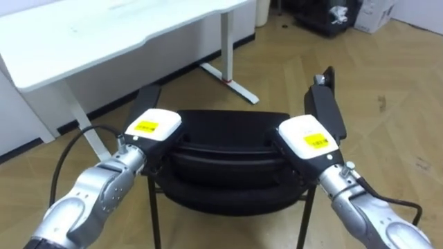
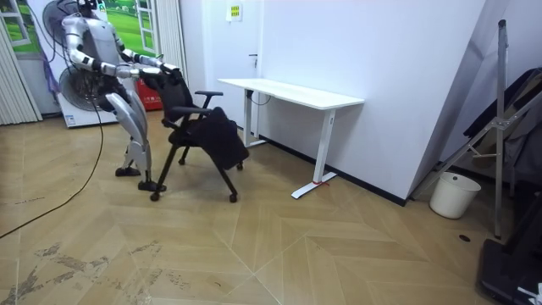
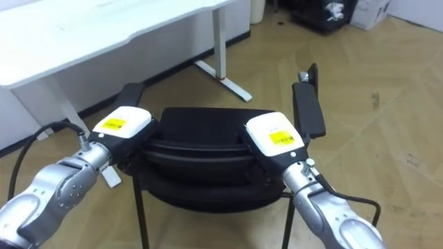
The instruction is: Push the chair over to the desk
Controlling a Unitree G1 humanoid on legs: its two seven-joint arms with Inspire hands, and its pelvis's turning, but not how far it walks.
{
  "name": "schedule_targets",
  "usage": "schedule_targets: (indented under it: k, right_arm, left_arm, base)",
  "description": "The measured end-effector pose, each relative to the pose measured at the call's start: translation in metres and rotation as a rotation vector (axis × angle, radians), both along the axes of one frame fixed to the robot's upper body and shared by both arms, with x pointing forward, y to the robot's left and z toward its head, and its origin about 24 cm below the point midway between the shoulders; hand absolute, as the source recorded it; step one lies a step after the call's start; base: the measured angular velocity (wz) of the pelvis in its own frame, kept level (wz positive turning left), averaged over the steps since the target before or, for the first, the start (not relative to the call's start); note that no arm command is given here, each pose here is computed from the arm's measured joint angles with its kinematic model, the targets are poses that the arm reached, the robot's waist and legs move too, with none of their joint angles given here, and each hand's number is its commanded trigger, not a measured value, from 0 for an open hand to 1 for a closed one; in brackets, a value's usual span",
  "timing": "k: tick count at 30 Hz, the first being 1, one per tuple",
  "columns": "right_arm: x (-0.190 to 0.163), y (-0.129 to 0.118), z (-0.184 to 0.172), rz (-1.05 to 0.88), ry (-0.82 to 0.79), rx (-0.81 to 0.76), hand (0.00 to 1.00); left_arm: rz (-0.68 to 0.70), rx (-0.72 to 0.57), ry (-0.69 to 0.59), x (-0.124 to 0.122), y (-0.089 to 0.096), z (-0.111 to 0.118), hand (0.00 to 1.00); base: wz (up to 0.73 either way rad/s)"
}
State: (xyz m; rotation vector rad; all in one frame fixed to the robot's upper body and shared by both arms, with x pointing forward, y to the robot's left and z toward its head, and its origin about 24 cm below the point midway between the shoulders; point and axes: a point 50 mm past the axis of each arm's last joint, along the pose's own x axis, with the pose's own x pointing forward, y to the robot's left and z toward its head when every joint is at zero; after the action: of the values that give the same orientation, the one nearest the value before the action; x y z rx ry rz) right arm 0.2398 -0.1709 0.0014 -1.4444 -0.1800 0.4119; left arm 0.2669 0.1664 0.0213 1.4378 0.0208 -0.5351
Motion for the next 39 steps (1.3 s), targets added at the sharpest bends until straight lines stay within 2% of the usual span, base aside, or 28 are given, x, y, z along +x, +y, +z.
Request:
schedule_targets:
  k: [3, 9, 21, 39]
  right_arm:
    - [0.005, 0.005, 0.003, 0.004, 0.005, 0.013, 1.0]
    - [0.005, 0.007, 0.0, 0.002, 0.022, 0.019, 1.0]
    - [0.001, -0.006, 0.0, 0.001, -0.005, -0.002, 1.0]
    - [-0.002, -0.013, 0.005, -0.032, -0.035, -0.017, 1.0]
  left_arm:
    - [0.004, 0.009, -0.023, 0.001, 0.002, 0.006, 1.0]
    - [0.023, 0.015, -0.006, 0.0, 0.004, 0.003, 1.0]
    - [0.008, -0.016, -0.022, -0.011, -0.007, -0.005, 1.0]
    - [-0.016, -0.026, -0.07, -0.001, -0.016, 0.002, 1.0]
  base:
    - [0.33]
    - [0.19]
    - [-0.01]
    - [0.07]
